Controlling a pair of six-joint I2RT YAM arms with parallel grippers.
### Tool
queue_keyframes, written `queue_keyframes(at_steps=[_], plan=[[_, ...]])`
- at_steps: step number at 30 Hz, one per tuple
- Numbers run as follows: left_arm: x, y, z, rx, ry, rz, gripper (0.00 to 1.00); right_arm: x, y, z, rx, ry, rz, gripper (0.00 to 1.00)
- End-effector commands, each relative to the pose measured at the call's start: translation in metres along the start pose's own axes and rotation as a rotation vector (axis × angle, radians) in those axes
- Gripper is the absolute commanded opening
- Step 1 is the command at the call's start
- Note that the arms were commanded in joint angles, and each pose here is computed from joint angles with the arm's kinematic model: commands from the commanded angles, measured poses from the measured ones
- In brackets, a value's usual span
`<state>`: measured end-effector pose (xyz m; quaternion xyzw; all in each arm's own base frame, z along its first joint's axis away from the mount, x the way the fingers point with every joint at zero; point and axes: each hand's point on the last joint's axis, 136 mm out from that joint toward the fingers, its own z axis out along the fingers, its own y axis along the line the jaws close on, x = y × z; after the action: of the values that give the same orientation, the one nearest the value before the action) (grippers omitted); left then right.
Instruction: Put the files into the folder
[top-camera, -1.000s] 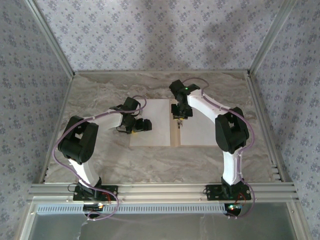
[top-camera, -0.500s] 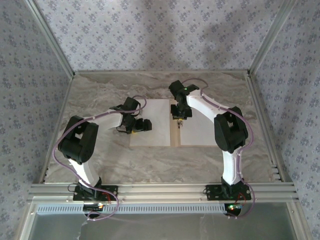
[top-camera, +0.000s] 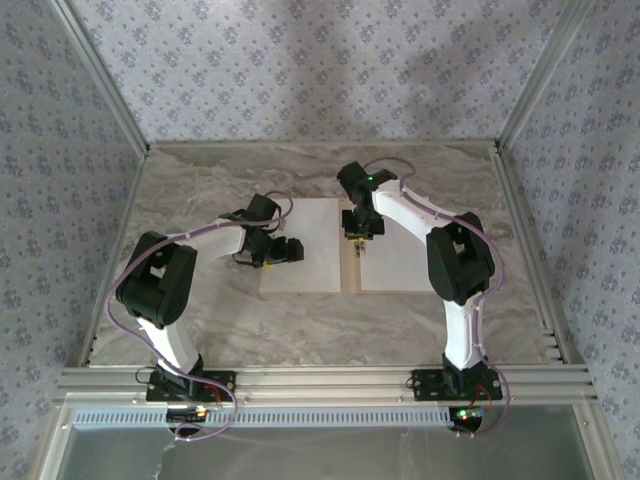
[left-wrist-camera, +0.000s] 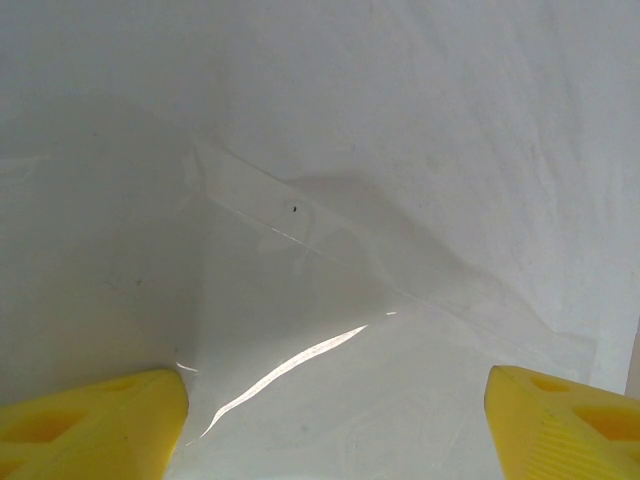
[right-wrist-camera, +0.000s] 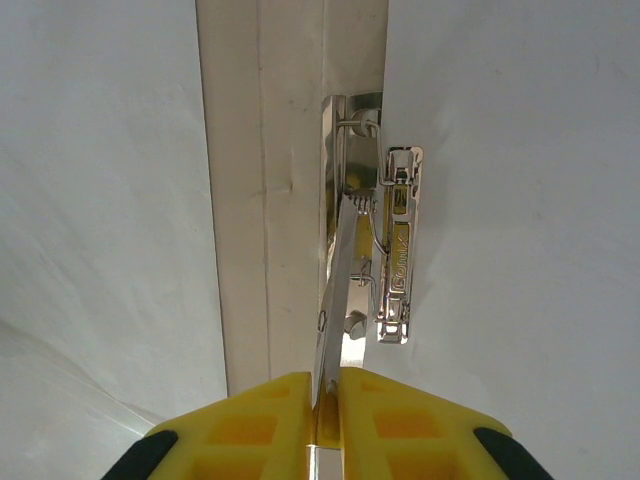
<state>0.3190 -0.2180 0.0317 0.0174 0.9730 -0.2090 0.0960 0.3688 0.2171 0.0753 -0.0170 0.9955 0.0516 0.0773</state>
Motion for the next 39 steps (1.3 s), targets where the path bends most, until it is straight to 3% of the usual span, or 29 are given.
queue_keyframes(at_steps=[1,39], plan=[[0.033,0.027,0.021,-0.087,0.119,-0.046,0.81,0.012,-0.008,0.007,0.048,0.044,0.008,0.14],[0.035,0.028,0.022,-0.088,0.123,-0.052,0.81,0.05,-0.029,0.051,0.209,0.133,-0.034,0.09]])
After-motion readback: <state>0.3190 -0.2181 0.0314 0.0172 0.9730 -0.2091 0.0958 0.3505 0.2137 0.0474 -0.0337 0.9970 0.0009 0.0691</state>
